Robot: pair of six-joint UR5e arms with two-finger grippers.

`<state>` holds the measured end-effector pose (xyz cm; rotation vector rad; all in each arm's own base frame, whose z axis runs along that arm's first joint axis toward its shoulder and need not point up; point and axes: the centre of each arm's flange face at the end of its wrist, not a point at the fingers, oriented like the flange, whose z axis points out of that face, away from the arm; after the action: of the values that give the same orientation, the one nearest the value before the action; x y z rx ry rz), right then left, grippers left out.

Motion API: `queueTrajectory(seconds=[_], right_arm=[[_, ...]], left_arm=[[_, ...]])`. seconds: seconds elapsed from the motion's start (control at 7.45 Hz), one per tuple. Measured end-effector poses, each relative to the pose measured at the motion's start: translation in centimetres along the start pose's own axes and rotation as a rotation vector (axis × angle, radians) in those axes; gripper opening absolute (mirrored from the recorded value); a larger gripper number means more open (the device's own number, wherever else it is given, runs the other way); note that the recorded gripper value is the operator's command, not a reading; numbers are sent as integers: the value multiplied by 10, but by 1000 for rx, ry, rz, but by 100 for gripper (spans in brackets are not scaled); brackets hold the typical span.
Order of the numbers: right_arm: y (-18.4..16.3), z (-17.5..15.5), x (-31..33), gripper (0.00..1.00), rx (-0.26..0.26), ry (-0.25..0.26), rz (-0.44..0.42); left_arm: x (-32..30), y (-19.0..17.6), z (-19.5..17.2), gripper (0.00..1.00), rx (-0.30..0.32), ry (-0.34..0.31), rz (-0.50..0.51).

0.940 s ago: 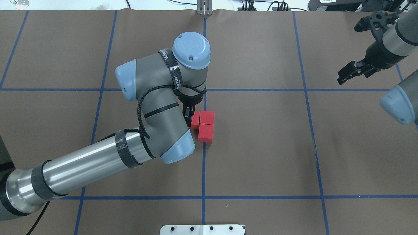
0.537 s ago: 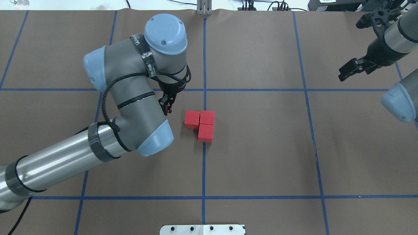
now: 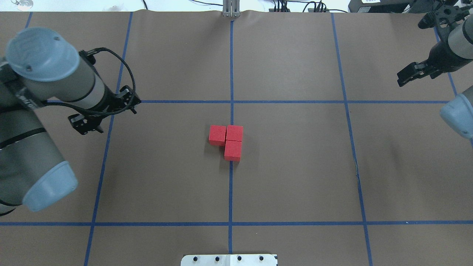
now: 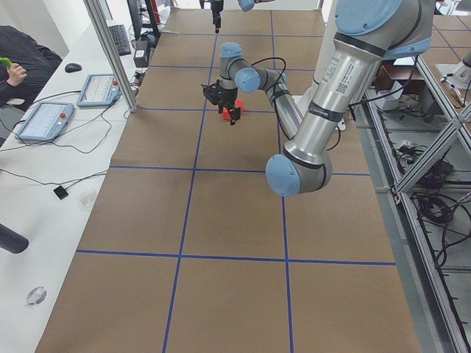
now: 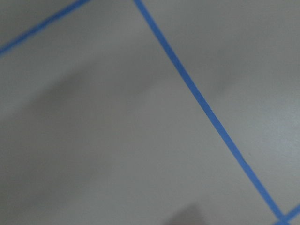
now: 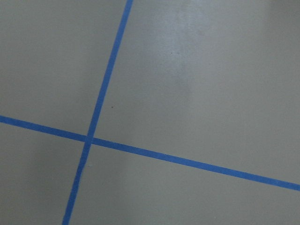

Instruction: Form red blocks into L shape at center

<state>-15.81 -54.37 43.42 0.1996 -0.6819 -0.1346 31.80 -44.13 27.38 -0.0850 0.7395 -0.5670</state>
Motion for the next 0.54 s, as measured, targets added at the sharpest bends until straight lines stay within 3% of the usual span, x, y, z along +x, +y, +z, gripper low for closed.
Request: queueTrajectory(seconds=[0.27, 0.54], right_arm=[[7, 0, 55, 99, 6, -24, 65], [15, -5, 134, 99, -22, -127, 61]], left_arm=[[-67, -55, -13, 100, 21, -33, 174], [-140, -139, -25, 100, -14, -56, 318]])
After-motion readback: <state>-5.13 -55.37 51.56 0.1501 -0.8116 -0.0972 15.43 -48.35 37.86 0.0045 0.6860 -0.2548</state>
